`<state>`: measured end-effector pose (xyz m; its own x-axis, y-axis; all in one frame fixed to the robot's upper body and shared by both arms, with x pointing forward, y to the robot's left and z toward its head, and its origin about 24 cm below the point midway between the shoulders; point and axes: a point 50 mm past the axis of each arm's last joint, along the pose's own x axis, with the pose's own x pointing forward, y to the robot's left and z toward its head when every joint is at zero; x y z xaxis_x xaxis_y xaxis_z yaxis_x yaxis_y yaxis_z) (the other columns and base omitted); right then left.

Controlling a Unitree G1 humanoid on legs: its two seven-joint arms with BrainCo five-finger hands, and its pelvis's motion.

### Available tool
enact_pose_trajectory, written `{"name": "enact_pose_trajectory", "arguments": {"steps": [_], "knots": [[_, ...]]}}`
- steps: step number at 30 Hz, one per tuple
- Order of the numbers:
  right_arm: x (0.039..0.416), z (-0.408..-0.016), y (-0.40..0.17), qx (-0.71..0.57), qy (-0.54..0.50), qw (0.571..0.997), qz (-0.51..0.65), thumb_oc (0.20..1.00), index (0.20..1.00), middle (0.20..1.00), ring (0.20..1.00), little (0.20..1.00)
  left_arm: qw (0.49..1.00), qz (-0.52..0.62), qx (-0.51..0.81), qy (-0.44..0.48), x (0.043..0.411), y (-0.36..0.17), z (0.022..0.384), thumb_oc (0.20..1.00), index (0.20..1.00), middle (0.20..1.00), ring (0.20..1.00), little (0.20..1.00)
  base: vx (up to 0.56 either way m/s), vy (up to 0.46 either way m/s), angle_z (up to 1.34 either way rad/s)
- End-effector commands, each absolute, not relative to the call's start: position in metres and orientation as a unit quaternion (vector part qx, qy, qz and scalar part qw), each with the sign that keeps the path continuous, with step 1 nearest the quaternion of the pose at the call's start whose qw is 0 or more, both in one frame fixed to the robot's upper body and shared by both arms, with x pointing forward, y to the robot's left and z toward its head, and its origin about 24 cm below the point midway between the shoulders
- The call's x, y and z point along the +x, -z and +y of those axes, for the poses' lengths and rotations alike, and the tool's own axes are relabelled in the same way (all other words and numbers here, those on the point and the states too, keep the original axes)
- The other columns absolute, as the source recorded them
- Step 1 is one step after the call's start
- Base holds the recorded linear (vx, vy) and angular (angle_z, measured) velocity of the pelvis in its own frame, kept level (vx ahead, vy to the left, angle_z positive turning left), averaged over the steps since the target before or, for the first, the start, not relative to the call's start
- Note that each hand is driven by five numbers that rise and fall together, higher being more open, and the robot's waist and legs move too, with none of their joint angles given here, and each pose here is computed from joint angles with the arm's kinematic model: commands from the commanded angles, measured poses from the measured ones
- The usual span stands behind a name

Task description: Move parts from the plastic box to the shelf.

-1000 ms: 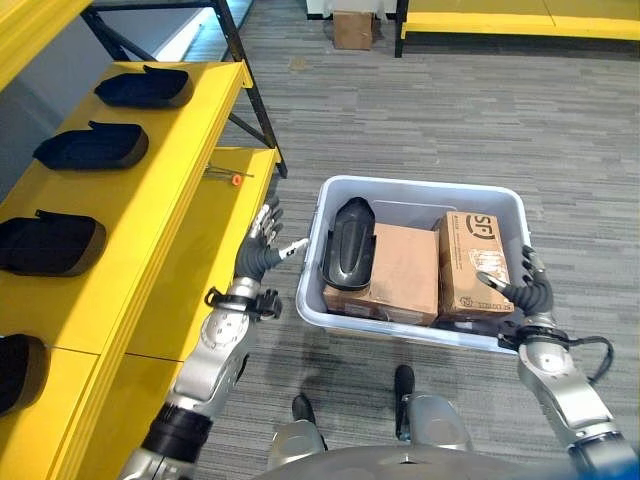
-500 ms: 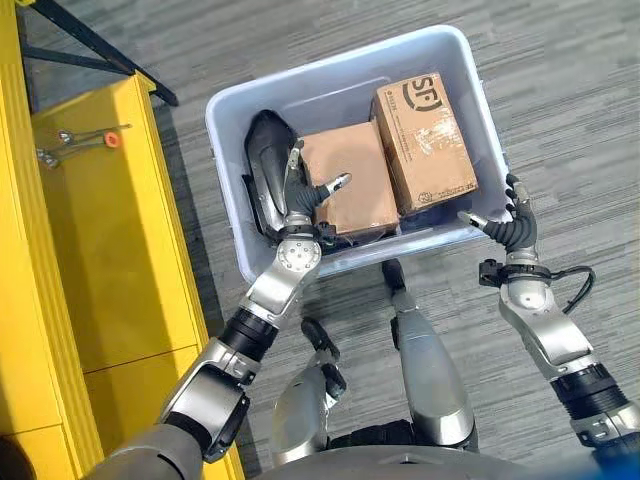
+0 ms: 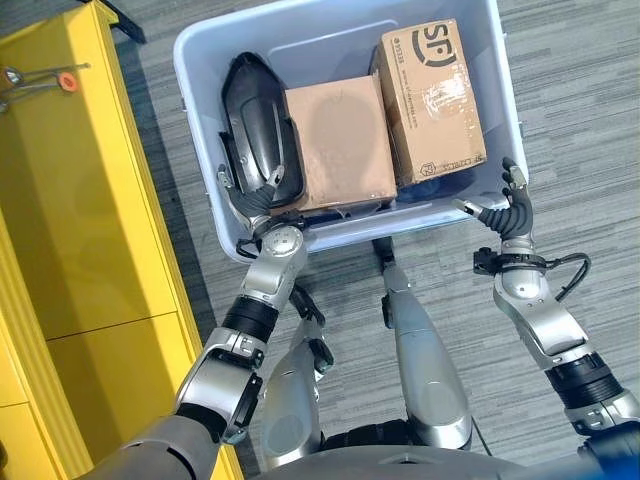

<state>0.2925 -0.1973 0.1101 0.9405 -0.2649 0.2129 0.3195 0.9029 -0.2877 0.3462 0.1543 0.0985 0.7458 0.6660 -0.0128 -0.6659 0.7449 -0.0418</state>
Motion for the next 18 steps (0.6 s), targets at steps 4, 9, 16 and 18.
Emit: {"name": "enact_pose_trajectory", "arguments": {"steps": [4,9,16,18], "knots": [[0.293,-0.195,-0.141,-0.129,0.157,0.968,-0.148,1.0,1.0,1.0,1.0,1.0,0.959,-0.049,0.122,-0.25,0.365,-0.119,0.156,1.0,1.0,1.0,1.0,1.0,-0.01,-0.006,0.02],[0.299,-0.195,-0.154,-0.135,0.154,0.964,-0.167,1.0,1.0,1.0,1.0,1.0,0.955,-0.095,0.22,-0.177,0.376,-0.141,0.133,1.0,1.0,1.0,1.0,1.0,0.0,0.0,-0.13],[0.301,-0.197,-0.16,-0.141,0.16,0.961,-0.178,1.0,1.0,1.0,1.0,1.0,0.953,-0.085,0.228,-0.178,0.385,-0.147,0.136,1.0,1.0,1.0,1.0,1.0,0.0,-0.052,-0.02],[0.3,-0.196,-0.161,-0.14,0.161,0.961,-0.176,1.0,1.0,1.0,1.0,1.0,0.955,-0.087,0.23,-0.164,0.389,-0.151,0.136,1.0,1.0,1.0,1.0,1.0,0.0,-0.023,-0.01]]}}
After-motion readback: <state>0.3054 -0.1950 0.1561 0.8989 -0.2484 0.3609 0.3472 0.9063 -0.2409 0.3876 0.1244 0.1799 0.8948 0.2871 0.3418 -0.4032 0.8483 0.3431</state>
